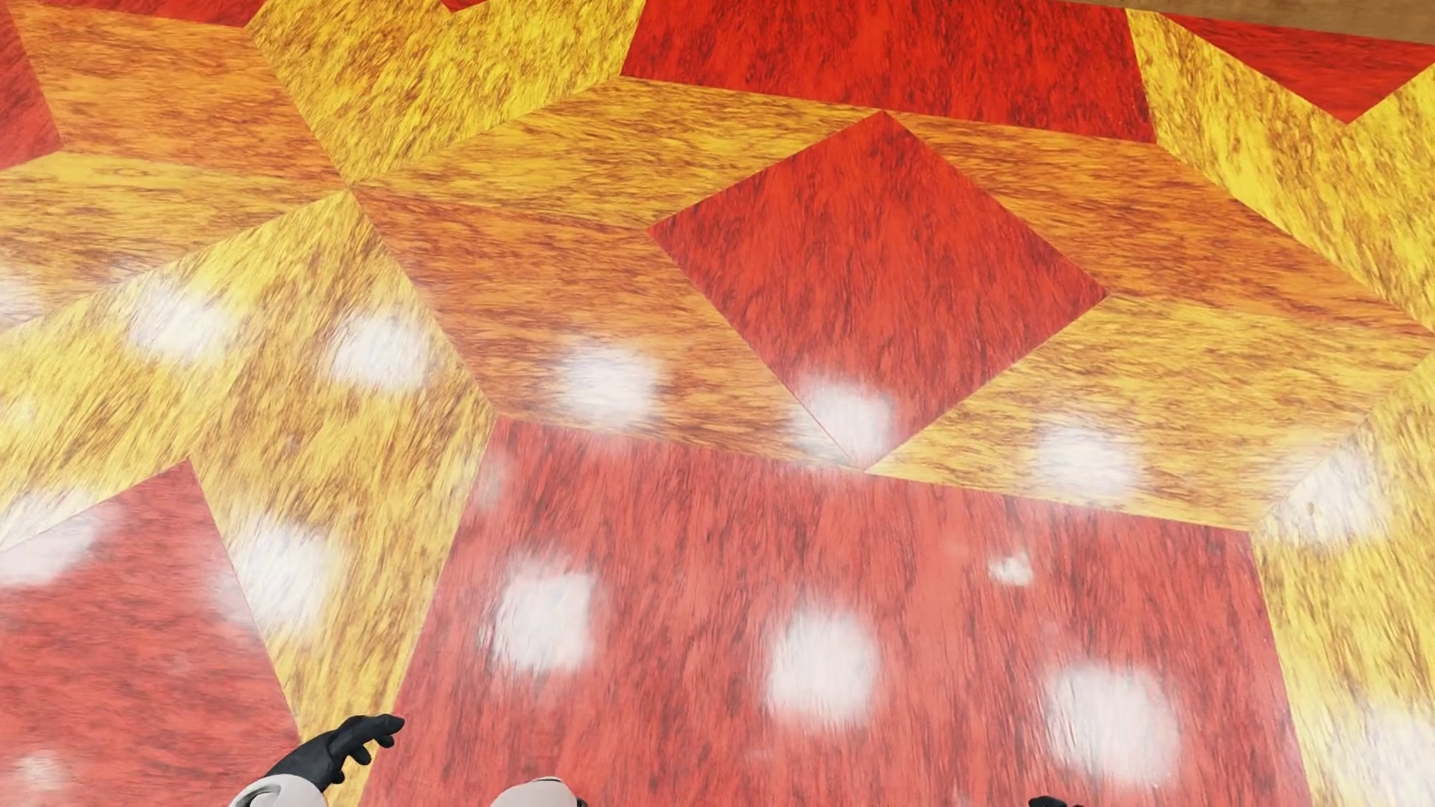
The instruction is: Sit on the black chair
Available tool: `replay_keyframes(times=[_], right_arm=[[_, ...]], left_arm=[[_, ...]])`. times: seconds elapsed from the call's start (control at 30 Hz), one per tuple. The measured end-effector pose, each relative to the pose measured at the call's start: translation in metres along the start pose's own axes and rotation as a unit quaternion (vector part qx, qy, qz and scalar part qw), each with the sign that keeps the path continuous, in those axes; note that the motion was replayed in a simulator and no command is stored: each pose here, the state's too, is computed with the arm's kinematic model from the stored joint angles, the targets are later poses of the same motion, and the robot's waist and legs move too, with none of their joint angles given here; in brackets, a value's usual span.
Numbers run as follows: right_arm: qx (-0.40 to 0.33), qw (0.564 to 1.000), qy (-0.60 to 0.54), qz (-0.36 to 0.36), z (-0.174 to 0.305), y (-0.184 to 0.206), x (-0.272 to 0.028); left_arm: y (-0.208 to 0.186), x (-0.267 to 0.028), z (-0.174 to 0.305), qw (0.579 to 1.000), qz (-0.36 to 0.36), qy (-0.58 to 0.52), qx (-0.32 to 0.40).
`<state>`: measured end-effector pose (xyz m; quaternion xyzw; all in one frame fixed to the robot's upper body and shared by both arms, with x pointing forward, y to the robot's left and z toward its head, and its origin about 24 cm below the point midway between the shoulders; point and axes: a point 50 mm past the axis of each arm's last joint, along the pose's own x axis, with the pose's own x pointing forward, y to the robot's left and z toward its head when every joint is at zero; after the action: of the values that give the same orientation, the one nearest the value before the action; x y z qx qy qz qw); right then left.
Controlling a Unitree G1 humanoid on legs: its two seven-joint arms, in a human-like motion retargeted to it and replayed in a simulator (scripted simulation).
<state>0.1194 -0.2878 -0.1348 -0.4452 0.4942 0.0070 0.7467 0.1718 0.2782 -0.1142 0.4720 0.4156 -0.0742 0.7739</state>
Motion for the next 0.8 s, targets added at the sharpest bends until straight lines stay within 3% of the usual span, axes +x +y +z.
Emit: replay_keyframes(times=[0.4,0.63,0.8], right_arm=[[0.002,0.999,-0.047,-0.017,0.03,-0.013,0.005],[-0.028,0.993,-0.106,-0.038,0.074,-0.039,0.011],[-0.044,0.98,-0.175,-0.08,0.123,-0.073,0.009]], left_arm=[[0.017,0.008,0.024,0.999,0.014,-0.027,0.022],[0.052,0.014,0.052,0.995,0.065,-0.066,0.037],[0.086,0.014,0.101,0.983,0.114,-0.139,0.044]])
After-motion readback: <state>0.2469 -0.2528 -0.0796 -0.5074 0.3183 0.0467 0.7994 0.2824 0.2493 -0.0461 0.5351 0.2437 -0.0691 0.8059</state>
